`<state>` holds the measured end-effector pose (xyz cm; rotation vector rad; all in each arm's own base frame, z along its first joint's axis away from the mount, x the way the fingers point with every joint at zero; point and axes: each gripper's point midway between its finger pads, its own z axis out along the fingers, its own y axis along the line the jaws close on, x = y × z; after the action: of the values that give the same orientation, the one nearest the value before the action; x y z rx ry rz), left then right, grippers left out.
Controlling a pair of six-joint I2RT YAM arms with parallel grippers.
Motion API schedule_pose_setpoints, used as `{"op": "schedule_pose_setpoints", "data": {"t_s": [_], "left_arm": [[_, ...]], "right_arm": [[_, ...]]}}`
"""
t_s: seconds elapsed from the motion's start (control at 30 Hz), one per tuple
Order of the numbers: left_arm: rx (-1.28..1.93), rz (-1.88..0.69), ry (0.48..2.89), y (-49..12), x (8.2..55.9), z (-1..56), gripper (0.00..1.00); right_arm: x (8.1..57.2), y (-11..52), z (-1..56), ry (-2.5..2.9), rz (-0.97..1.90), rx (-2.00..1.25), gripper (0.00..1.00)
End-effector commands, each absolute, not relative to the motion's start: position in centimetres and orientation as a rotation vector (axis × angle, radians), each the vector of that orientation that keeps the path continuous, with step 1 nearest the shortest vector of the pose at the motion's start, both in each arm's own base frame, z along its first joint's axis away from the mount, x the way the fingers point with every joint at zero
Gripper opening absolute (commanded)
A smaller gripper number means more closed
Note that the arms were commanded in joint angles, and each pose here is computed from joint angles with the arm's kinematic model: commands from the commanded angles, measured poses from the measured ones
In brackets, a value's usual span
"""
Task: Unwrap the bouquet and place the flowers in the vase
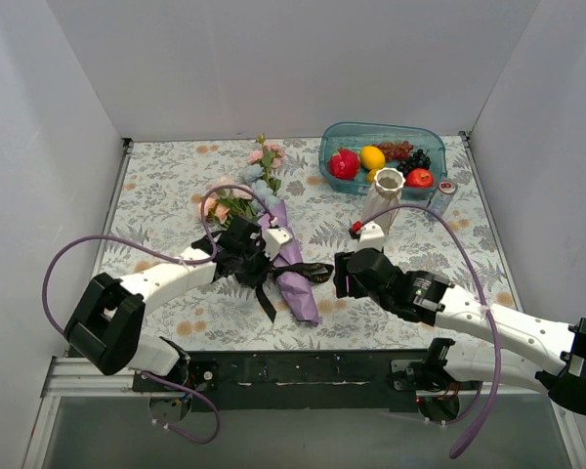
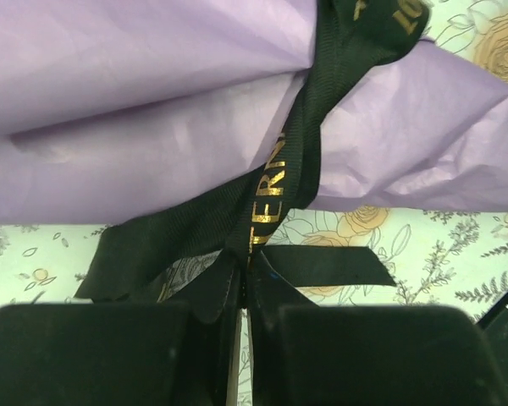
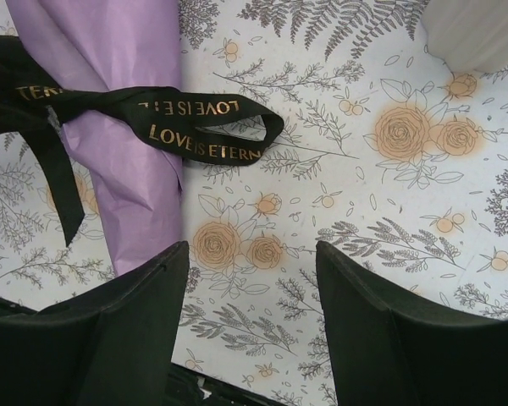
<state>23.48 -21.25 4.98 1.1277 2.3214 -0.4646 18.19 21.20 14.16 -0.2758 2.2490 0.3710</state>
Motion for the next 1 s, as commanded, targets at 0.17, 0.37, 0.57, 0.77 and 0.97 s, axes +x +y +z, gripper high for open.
{"op": "schedule_pose_setpoints", "data": {"t_s": [0.17,0.37,0.57,0.77,0.97], "left_arm": [[1.163,-0.496,2.146,-21.6,23.2,15.1,0.00],[1.161,-0.421,2.191,-19.6,22.4,14.3,0.00],[1.059,-0.322,2.227,-16.8,23.4,14.0,0.00],[0.765,-0.103,2.236,-10.0,28.5,16.5,0.00],[0.508,0.049,2.226,-3.1,32.3,19.0,0.00]], "right_arm": [[20.3,24.2,13.3,2.213,0.384,-0.390,0.69],[21.6,26.5,14.0,2.182,0.406,-0.485,0.69],[22.7,28.0,14.6,2.157,0.460,-0.537,0.70],[23.3,28.6,14.2,2.153,0.500,-0.563,0.70],[23.5,29.5,14.0,2.152,0.526,-0.591,0.69]]}}
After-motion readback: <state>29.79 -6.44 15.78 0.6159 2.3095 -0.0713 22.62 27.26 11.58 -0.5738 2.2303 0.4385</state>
